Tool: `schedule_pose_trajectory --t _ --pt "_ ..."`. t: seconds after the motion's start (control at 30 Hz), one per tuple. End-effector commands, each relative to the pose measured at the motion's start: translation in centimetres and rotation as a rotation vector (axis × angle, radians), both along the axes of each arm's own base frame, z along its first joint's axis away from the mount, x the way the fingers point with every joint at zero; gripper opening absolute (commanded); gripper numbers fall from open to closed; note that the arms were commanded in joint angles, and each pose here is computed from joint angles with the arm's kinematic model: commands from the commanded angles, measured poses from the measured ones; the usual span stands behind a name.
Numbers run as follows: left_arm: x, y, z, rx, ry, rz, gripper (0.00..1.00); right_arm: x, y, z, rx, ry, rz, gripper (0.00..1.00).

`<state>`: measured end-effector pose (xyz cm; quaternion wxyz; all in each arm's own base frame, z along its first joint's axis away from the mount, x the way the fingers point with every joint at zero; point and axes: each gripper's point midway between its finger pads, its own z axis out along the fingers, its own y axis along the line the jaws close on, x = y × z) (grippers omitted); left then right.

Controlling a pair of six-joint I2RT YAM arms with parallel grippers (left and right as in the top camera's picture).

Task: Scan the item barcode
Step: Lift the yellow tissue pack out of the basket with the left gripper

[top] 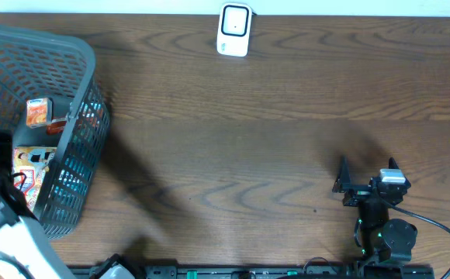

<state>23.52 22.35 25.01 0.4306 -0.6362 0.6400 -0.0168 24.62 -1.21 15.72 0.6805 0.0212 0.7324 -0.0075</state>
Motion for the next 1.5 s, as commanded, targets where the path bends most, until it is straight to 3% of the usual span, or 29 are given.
schedule_pose_trajectory --t 0.0,0.23,0.47,0.7,0.73,0.83,0.87,1.0,1.1,1.3,1.47 --pt "-0.6 1.9 -4.1 -0.063 0.165 0.074 0.95 0.0 0.1 0.0 0.013 -0.001 0.004 0.99" --pt "-2.7 1.4 -14.2 -0.318 0.496 0.097 0.97 0.0 0.1 0.0 0.013 0.000 0.003 0.99" --pt "-3.2 3.3 -18.1 -0.343 0.584 0.125 0.98 0.0 0.1 0.0 0.013 0.000 0.003 0.99" --pt "-3.9 0.8 -26.3 -0.546 0.721 0.052 0.95 0.0 0.1 0.0 0.013 -0.001 0.004 0.99" --pt "-3.9 0.4 -27.1 -0.568 0.734 0.020 0.80 0.0 0.1 0.0 0.013 0.000 0.003 0.99" --pt "-3.7 -0.7 -28.9 -0.618 0.752 -0.058 0.10 0.0 0.1 0.0 0.013 -0.001 0.003 0.99" --pt "-3.6 -0.7 -28.8 -0.622 0.748 -0.060 0.08 0.0 0.1 0.0 0.013 -0.001 0.003 0.99" --pt "-1.7 -0.2 -26.5 -0.607 0.656 -0.083 0.07 0.0 0.1 0.0 0.013 0.000 0.003 0.99" --pt "0.7 1.0 -22.2 -0.545 0.541 -0.108 0.07 0.0 0.1 0.0 0.013 -0.001 0.003 0.99" --pt "4.9 2.7 -8.1 -0.302 0.216 -0.165 0.07 0.0 0.1 0.0 0.013 -0.001 0.003 0.99" --pt "4.1 1.9 4.2 -0.099 -0.088 -0.080 0.07 0.0 0.1 0.0 0.013 -0.001 0.004 0.99"
